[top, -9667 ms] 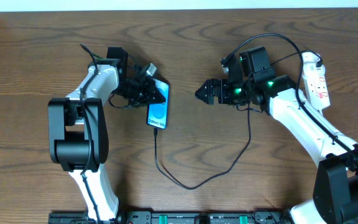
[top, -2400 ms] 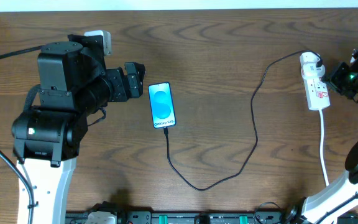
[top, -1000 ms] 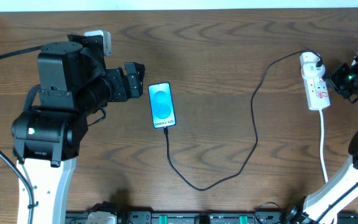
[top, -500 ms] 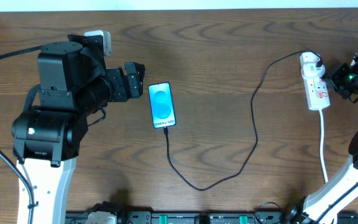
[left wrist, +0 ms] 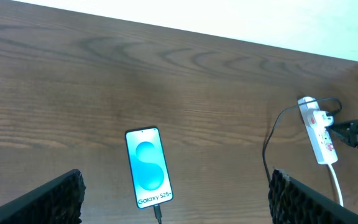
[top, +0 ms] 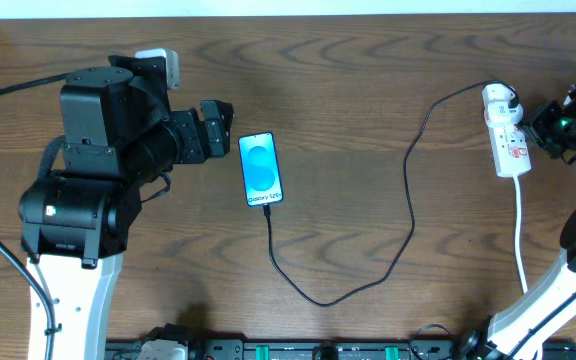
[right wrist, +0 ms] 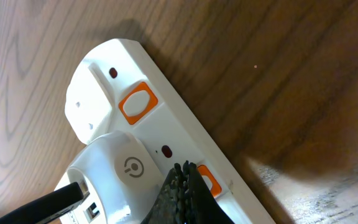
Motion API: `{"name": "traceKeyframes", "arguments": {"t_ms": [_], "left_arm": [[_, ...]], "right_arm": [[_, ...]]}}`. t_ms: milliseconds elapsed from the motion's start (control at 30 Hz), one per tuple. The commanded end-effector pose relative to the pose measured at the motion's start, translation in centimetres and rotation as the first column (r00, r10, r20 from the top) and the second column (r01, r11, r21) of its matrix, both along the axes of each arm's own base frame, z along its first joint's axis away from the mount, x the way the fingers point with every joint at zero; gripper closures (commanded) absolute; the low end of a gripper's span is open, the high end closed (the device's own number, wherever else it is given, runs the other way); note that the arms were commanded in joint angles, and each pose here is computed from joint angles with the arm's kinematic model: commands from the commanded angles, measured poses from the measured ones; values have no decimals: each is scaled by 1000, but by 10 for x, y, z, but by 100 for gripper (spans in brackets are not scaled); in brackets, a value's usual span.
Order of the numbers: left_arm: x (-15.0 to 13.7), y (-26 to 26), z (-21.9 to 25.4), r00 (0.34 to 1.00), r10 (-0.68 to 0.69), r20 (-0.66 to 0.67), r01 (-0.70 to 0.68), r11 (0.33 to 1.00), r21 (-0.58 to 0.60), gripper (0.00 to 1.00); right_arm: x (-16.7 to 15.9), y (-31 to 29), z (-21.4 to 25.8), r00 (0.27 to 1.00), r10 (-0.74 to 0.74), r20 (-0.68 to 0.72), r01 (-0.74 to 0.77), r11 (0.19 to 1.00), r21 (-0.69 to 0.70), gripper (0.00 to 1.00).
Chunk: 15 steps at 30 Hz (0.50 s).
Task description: Plug charger to phone and switch on socket
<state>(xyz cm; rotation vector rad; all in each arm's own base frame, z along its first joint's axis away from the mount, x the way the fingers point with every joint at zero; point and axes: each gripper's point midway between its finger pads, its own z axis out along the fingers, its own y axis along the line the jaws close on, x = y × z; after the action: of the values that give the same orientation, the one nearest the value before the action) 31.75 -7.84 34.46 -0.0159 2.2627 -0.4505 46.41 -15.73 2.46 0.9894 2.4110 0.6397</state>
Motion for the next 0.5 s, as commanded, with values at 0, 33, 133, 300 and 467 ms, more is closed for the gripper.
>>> {"name": "traceKeyframes", "arguments": {"t_ms": [0, 33, 133, 300, 467], "left_arm": [[0, 3, 3, 1000, 11, 8, -11, 1000, 7, 6], [0, 3, 3, 1000, 11, 8, -11, 1000, 7, 6], [0, 3, 3, 1000, 11, 8, -11, 1000, 7, 6], [0, 3, 3, 1000, 11, 9, -11, 1000, 7, 6], [0, 3, 3, 1000, 11, 9, -11, 1000, 7, 6]], "right_arm": [[-7, 41, -19, 996, 63, -64, -58, 995, 87, 99], [-7, 41, -20, 996, 61, -69, -55, 995, 87, 99], [-9, 44, -22, 995, 52, -91, -44, 995, 85, 99], [-8, 51, -22, 993, 60, -97, -51, 995, 91, 99], [-7, 61, -23, 992, 74, -106, -63, 993, 99, 99]]}}
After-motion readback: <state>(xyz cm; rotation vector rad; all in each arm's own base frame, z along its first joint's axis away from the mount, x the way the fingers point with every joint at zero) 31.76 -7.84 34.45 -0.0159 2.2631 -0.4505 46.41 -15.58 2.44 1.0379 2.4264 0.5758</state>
